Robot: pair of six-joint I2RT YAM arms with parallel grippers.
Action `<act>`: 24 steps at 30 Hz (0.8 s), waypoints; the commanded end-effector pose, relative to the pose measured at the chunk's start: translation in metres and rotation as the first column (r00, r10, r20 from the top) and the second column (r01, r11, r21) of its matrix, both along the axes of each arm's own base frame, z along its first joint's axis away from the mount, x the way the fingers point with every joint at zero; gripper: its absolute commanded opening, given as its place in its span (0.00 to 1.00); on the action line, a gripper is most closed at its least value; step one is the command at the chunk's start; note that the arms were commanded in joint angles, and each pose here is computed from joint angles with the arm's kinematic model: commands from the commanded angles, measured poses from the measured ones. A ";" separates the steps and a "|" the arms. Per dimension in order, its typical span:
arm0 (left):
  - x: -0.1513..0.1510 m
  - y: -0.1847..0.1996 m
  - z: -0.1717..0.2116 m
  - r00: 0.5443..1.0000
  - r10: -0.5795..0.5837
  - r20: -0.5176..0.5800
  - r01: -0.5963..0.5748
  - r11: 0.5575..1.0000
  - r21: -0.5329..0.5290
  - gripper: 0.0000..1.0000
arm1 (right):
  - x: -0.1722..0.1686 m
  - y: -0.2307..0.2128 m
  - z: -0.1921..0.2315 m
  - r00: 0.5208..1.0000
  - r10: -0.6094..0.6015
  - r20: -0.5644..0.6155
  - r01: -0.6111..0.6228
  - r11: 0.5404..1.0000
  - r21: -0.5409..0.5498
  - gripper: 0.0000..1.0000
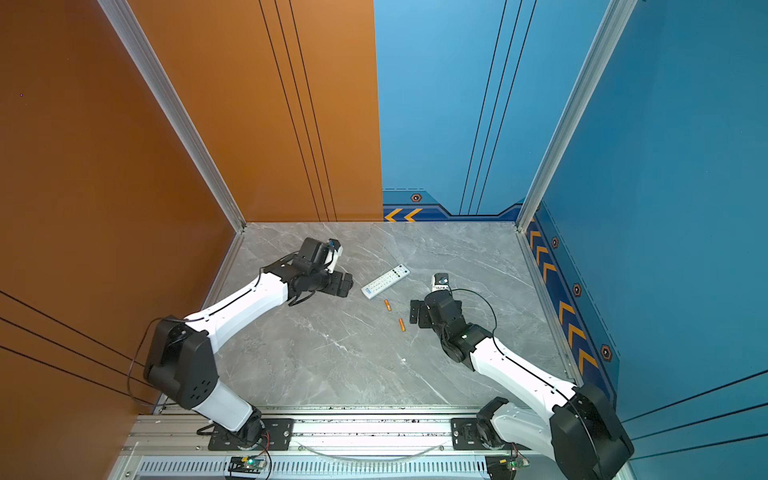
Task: Load the batteries into the remote control
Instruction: 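Reach the left gripper over the white remote while the right gripper nears the batteries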
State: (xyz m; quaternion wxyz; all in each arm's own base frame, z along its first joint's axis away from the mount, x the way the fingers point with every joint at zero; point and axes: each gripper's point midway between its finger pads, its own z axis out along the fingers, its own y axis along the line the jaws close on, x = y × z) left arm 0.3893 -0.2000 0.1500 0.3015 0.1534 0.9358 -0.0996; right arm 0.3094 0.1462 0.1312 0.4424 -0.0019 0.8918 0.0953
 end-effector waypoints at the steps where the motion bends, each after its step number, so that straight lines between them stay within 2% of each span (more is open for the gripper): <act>1: 0.002 -0.026 -0.015 0.991 -0.111 -0.075 0.113 0.993 0.021 0.98 | 0.000 0.012 -0.003 0.998 0.040 -0.039 -0.039 0.999 0.020 1.00; 7: 0.024 -0.075 -0.035 0.959 -0.253 -0.126 0.262 0.963 0.060 0.98 | -0.001 0.016 -0.012 0.995 0.062 -0.072 -0.061 0.998 0.020 1.00; 14: 0.045 -0.105 -0.058 0.921 -0.357 -0.156 0.374 0.922 0.097 0.98 | -0.006 0.006 -0.008 0.998 0.040 -0.049 -0.040 0.999 0.009 1.00; 24: 0.062 -0.121 -0.086 0.899 -0.399 -0.182 0.421 0.901 0.106 0.98 | -0.006 -0.007 -0.004 0.999 0.020 -0.040 -0.020 1.000 0.004 1.00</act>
